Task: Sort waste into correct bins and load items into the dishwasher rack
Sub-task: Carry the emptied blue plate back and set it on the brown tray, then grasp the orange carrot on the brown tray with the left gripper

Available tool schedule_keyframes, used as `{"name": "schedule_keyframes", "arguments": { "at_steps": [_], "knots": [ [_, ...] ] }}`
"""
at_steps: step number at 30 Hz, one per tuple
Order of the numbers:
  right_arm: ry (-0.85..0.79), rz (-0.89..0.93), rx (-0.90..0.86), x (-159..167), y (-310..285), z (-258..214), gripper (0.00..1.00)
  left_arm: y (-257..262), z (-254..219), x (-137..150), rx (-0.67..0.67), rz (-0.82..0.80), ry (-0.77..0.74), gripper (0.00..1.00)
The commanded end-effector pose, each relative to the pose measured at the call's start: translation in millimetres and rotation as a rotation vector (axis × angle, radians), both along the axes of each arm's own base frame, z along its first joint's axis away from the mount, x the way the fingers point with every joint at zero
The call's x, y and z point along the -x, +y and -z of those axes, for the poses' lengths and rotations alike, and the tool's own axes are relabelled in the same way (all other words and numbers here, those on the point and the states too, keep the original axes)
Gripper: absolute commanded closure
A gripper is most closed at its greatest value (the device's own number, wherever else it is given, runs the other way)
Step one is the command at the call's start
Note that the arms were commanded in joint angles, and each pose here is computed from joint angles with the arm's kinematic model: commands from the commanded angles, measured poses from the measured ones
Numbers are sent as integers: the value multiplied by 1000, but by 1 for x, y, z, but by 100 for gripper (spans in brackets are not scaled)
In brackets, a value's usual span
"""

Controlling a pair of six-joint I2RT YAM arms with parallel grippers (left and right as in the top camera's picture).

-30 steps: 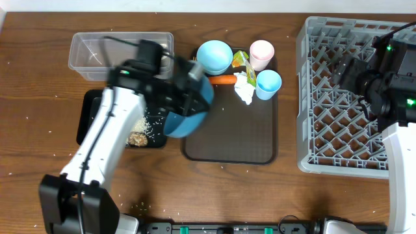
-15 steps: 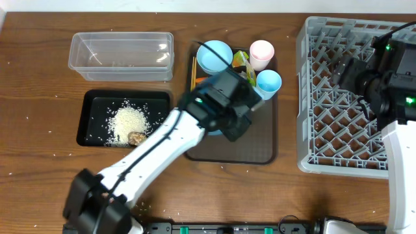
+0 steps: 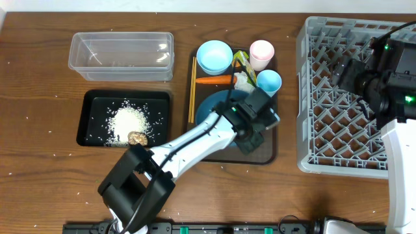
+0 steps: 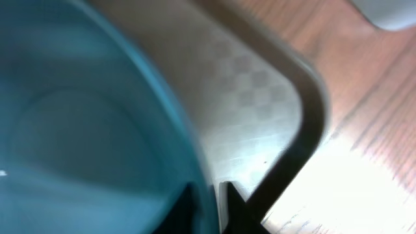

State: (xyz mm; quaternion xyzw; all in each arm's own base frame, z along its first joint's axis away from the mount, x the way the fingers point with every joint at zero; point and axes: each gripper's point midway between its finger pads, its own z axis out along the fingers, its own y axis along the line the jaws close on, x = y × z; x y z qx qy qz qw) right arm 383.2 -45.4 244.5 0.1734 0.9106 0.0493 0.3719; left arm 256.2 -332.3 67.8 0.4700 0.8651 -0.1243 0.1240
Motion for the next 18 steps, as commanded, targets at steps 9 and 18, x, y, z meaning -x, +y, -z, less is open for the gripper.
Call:
{"name": "schedule_keyframes", "arguments": {
  "at_steps": [9, 18],
  "knots": [
    [-9, 6, 7, -2, -3, -4, 14, -1, -10, -5, 8, -30, -10, 36],
    [-14, 6, 7, -3, -3, -5, 15, 56, -83, -100, 70, -310, -204, 35]
  ]
}}
